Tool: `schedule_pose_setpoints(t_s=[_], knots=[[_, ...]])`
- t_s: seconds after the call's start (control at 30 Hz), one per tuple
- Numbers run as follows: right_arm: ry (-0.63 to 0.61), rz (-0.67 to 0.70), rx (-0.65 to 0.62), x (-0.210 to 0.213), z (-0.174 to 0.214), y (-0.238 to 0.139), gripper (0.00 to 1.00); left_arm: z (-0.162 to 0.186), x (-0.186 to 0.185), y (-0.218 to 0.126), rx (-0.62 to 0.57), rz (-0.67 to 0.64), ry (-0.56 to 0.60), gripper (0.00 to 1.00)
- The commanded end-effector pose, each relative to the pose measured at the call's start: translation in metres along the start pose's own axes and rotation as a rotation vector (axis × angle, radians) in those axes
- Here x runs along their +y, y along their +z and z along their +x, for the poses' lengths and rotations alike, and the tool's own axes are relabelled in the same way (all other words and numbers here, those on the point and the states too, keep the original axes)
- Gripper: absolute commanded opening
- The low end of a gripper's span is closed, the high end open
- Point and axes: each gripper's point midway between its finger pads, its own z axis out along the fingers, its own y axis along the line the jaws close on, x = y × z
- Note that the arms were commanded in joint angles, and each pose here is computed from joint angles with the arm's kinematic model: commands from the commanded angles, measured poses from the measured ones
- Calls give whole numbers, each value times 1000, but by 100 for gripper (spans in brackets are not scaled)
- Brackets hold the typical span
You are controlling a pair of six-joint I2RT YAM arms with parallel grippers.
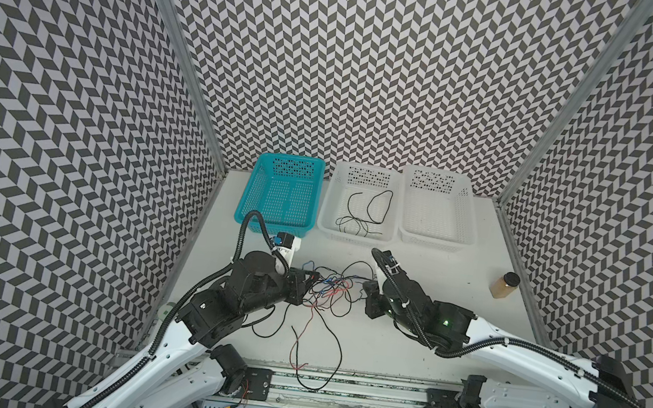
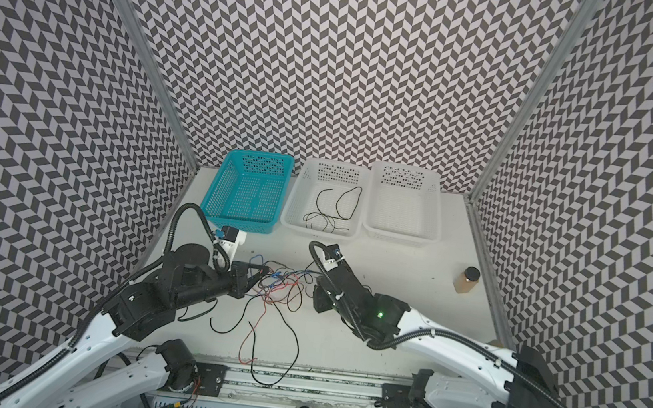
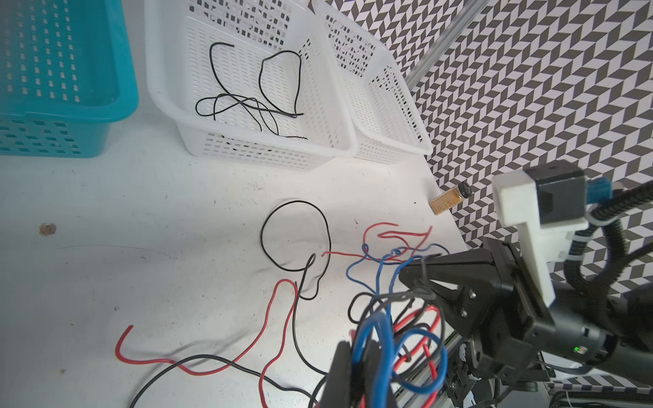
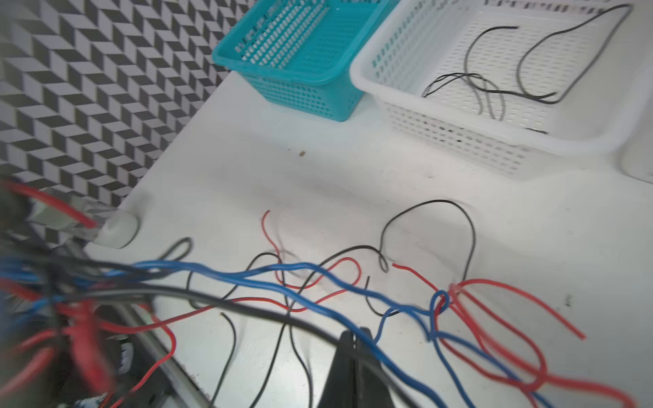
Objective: Untangle the cables
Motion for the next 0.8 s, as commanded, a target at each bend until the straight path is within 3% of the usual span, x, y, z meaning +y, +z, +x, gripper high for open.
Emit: schedule_pose_setpoints(t_s=[0.0, 0.1, 0.23, 0.33, 0.4, 0.5, 0.77], knots=[[42, 94, -69, -31, -10, -14, 0, -9, -4, -6, -40, 0, 0, 0], [42, 27, -96, -29, -16, -27, 0, -9, -4, -4, -36, 6, -7, 0], [54, 87, -134, -52, -24, -46, 0, -11, -2, -6, -41, -14, -4, 0], [89, 23, -118, -58, -24, -52, 0, -10, -4, -6, -33, -3, 1, 0], [67, -82, -102, -44, -24, -52, 17, -8, -10, -2, -17, 34, 5, 0], [16, -149, -68, -27, -25, -48, 34, -6, -18, 2, 6, 80, 9, 0], [20, 55, -12, -69, -16, -24, 47, -5, -20, -1, 16, 86, 30, 0]])
